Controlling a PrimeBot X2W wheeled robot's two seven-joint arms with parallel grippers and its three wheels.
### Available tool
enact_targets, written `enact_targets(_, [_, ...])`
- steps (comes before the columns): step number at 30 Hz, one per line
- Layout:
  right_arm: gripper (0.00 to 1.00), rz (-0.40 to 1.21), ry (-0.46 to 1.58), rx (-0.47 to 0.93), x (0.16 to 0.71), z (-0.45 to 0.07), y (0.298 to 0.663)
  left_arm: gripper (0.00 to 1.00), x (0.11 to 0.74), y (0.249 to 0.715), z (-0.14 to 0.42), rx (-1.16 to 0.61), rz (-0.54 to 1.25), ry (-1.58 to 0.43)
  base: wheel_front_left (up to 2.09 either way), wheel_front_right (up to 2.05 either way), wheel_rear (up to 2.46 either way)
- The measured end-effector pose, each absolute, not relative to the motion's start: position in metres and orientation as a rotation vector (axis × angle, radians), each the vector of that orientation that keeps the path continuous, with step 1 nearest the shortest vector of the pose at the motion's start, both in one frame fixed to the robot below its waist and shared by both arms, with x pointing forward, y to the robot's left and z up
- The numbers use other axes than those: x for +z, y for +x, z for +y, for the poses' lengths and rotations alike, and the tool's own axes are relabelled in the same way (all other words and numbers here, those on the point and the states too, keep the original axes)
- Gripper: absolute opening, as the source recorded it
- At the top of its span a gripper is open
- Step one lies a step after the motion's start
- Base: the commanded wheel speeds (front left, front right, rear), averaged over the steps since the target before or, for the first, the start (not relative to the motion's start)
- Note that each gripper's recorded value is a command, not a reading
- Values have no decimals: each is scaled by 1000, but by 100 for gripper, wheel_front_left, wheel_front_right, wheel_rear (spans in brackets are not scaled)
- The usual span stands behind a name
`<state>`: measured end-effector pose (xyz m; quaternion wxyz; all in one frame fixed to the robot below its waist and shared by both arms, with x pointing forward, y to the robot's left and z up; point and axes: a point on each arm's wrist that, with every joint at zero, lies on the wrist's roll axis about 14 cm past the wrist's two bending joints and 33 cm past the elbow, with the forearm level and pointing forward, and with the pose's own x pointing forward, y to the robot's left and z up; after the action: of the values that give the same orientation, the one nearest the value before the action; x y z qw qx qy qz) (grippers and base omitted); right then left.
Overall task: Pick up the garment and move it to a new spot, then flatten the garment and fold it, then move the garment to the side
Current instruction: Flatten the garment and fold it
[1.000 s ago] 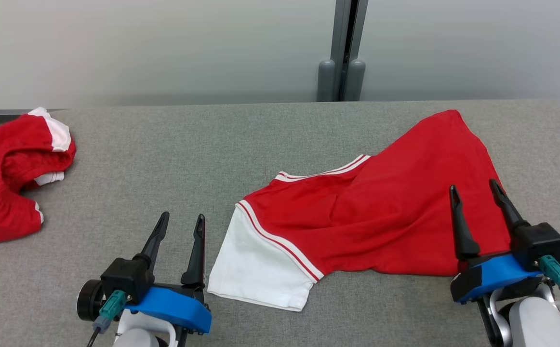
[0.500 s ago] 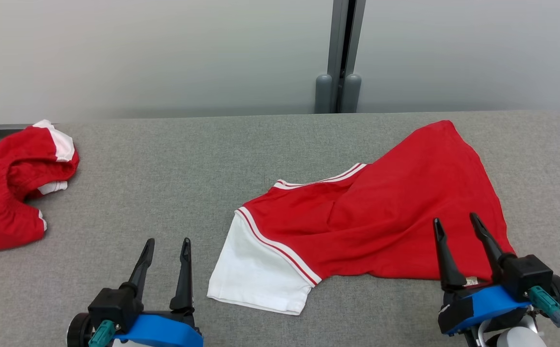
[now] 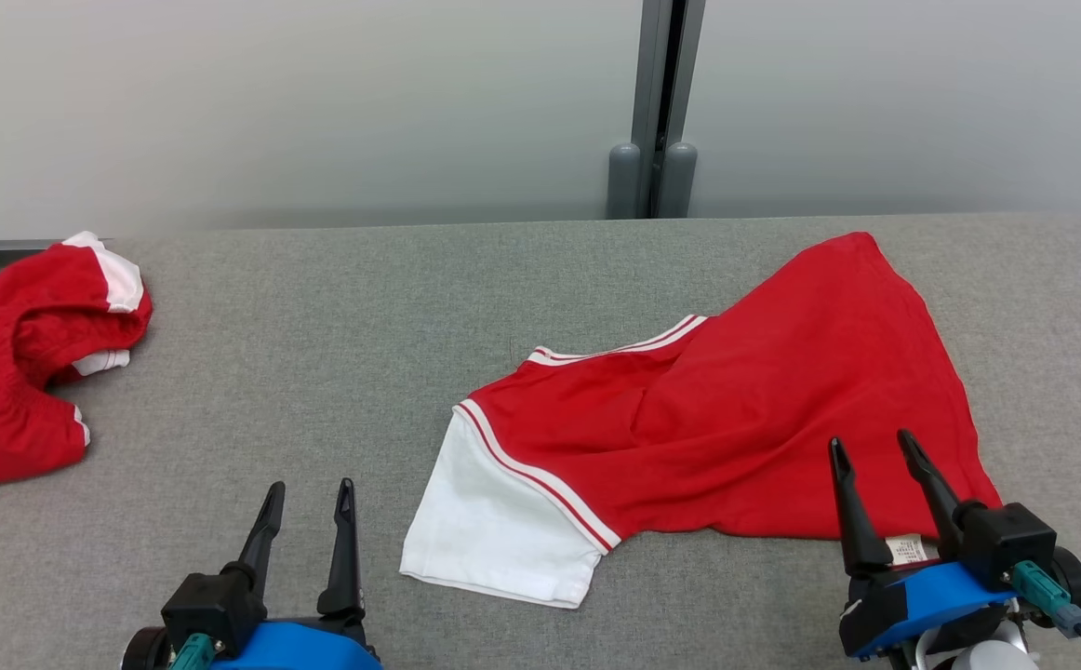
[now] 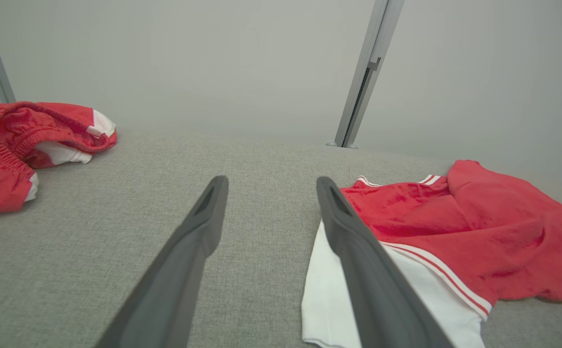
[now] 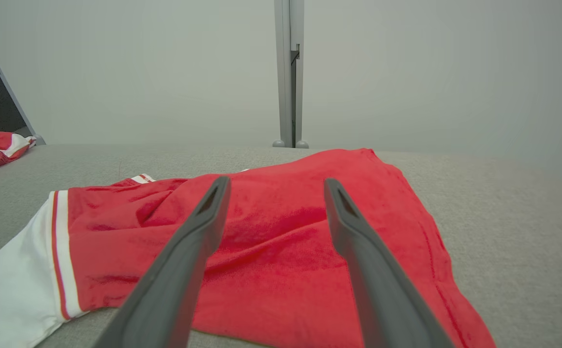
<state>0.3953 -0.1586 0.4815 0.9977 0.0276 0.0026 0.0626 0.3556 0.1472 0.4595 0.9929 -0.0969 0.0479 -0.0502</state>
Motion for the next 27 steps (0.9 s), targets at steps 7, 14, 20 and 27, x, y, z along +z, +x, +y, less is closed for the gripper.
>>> enact_targets(7, [100, 15, 58, 130, 478, -157, 395, 100, 455, 354, 147, -104, 111, -195, 0, 0, 0])
enact_targets(14, [100, 30, 58, 121, 473, -160, 395, 100, 438, 355, 141, -119, 182, -192, 0, 0, 0])
enact_targets(20, [100, 43, 49, 87, 468, -172, 396, 100, 400, 348, 118, -187, 377, -171, 0, 0, 0])
enact_targets(27, [100, 55, 42, 24, 463, -194, 394, 100, 372, 342, 100, -231, 525, -185, 0, 0, 0])
